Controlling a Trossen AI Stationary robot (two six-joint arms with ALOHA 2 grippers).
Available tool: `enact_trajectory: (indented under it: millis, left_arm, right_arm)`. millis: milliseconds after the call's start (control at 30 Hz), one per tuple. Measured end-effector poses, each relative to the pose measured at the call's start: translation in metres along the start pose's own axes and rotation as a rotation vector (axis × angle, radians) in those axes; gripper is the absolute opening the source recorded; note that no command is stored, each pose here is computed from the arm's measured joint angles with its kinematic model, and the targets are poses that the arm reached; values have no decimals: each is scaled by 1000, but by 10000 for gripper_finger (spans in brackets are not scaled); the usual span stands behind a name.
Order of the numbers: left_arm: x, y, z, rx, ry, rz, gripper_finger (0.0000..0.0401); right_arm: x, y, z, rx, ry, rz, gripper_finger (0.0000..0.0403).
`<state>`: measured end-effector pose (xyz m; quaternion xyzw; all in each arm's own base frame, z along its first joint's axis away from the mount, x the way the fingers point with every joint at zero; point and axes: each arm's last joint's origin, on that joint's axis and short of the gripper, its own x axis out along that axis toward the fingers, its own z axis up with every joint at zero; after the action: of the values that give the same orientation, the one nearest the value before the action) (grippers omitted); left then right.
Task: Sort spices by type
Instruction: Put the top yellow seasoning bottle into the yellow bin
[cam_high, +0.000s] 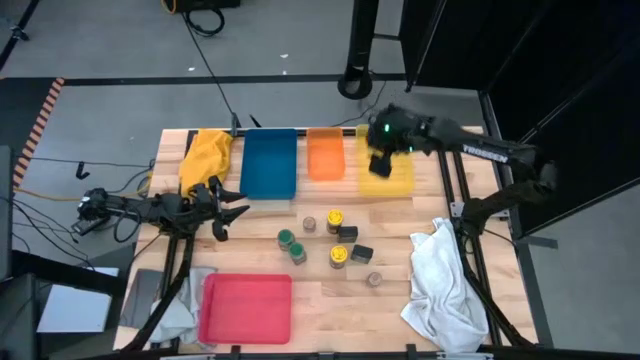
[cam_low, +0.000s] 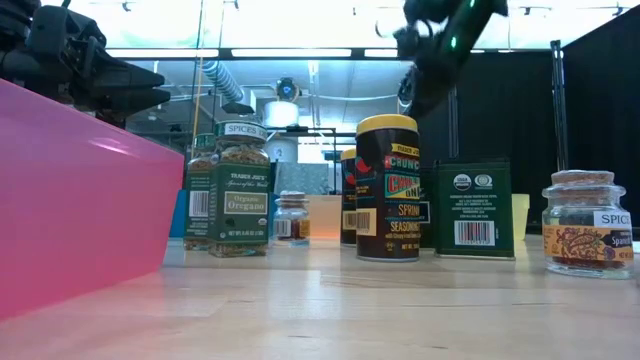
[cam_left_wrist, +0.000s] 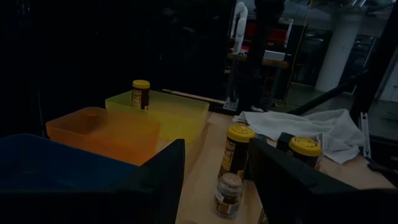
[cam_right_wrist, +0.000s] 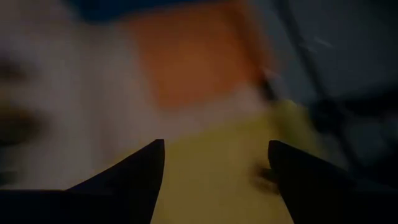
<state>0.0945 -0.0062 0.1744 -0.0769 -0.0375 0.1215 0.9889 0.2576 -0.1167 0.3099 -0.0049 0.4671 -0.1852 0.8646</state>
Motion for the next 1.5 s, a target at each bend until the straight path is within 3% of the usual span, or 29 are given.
enact_trajectory:
  millis: [167, 300, 433, 767, 1200, 1500]
  left_arm:
    - [0, 0, 0, 1, 3, 0, 184]
    - [0, 0, -1, 3, 6, 0, 184]
    - [0, 0, -1, 6, 14, -3, 184]
    - [0, 0, -2, 7, 15, -3, 184]
    - [0, 0, -2, 7, 16, -1, 184]
    - [0, 0, -2, 7, 16, 0, 184]
  right_arm:
    - [2, 60, 13, -98, -74, 234, 295]
    - [22, 98, 18, -197, -73, 286, 297]
    - [47, 120, 18, -242, -36, 256, 296]
    - [82, 134, 17, -250, 17, 222, 306]
    - [57, 135, 22, -257, -73, 230, 296]
    - [61, 149, 24, -252, -105, 260, 306]
